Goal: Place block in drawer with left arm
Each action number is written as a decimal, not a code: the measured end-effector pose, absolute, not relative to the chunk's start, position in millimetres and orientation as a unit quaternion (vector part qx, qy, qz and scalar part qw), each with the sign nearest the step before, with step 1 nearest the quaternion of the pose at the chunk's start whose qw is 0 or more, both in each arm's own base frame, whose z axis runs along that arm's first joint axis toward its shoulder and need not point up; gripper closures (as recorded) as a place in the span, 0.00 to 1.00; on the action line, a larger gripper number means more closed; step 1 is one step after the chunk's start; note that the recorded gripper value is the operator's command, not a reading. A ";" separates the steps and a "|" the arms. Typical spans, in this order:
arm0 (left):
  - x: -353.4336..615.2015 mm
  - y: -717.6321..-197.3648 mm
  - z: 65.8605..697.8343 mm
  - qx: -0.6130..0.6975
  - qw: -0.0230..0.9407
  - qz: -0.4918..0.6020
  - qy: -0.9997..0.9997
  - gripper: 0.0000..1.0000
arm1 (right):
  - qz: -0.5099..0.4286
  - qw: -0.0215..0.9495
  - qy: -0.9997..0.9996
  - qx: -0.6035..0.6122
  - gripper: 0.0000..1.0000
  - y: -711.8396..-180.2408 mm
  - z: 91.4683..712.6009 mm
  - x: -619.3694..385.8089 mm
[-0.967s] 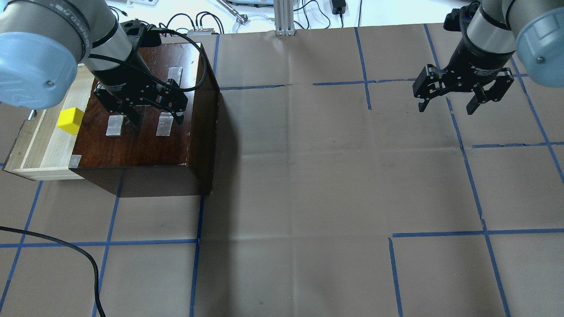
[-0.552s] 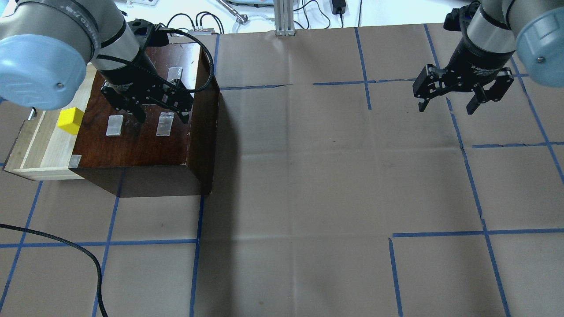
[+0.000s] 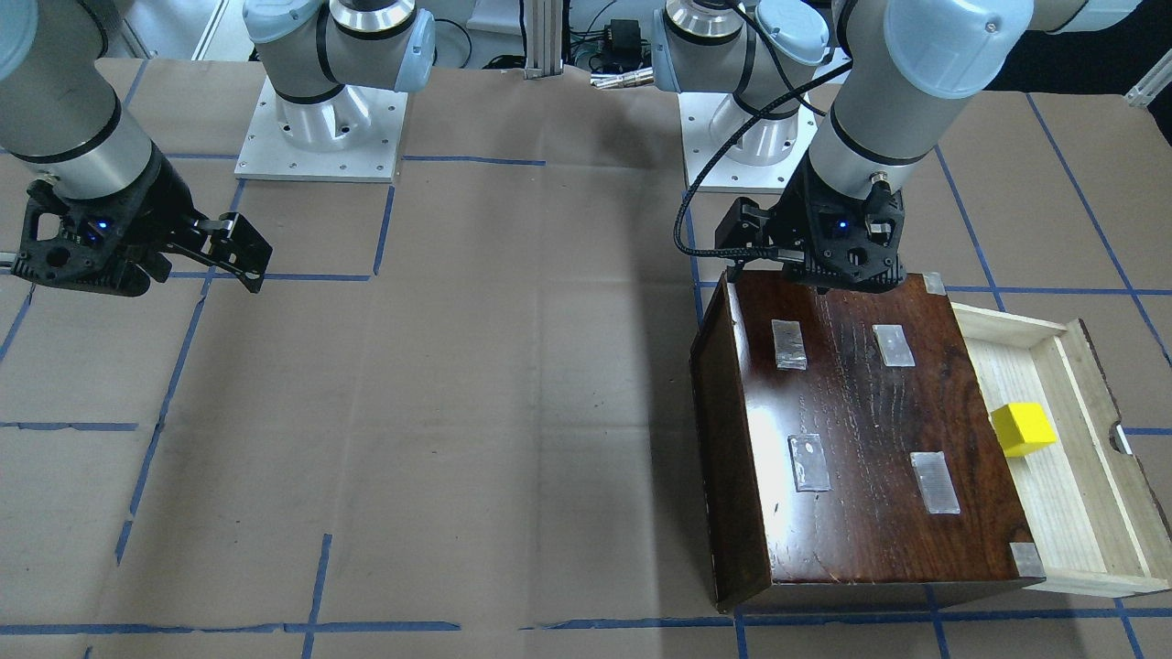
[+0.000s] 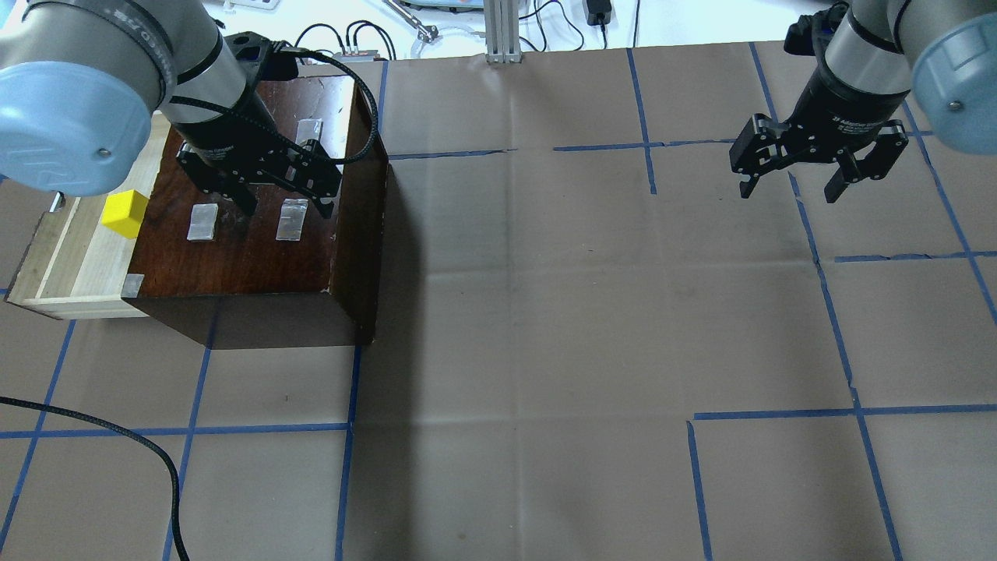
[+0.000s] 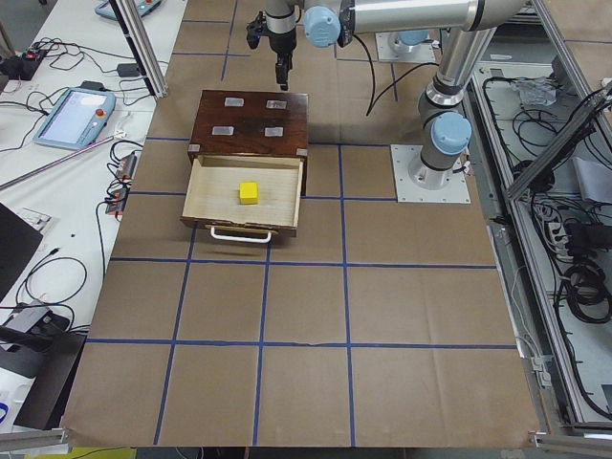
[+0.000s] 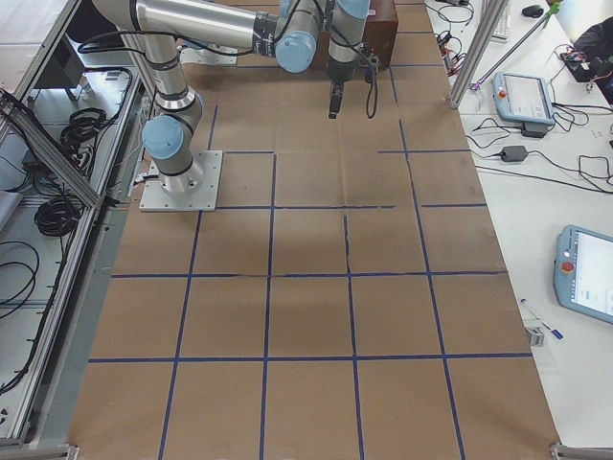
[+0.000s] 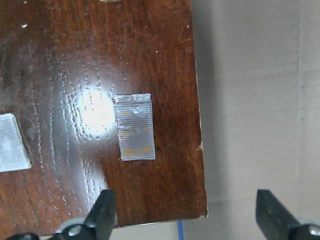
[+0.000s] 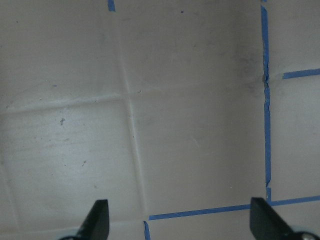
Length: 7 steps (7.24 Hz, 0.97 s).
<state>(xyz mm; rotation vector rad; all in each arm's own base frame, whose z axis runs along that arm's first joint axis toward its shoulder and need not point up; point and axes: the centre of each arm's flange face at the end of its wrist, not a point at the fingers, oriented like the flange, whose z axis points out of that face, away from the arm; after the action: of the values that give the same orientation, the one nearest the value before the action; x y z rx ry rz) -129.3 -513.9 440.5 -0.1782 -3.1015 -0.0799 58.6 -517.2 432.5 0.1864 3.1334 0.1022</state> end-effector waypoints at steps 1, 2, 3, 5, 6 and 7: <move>-129.3 -513.9 440.5 -0.057 0.017 -0.026 -0.998 0.01 | 0.033 0.001 0.998 0.059 0.00 -517.2 432.5 58.6; -129.3 -513.9 440.4 -0.057 0.017 -0.026 -0.998 0.01 | 0.033 0.000 0.998 0.059 0.00 -517.2 432.4 58.6; -129.2 -513.8 440.5 -0.057 0.017 -0.026 -0.998 0.01 | 0.033 0.000 0.998 0.059 0.00 -517.1 432.3 58.6; -129.2 -512.6 442.3 -0.057 0.016 -0.024 -0.998 0.01 | 0.033 0.001 0.998 0.059 0.00 -517.1 432.3 58.6; -129.2 -511.8 443.4 -0.057 0.016 -0.023 -0.998 0.01 | 0.033 0.000 0.998 0.059 0.00 -517.2 432.4 58.6; -129.2 -511.0 444.4 -0.057 0.016 -0.023 -0.998 0.01 | 0.033 0.000 0.998 0.059 0.00 -517.2 432.5 58.6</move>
<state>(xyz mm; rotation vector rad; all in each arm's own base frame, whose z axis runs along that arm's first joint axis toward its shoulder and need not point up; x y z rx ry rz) -129.2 -511.0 444.4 -0.1787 -3.1038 -0.0702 58.6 -517.2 432.5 0.1866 3.1334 0.1022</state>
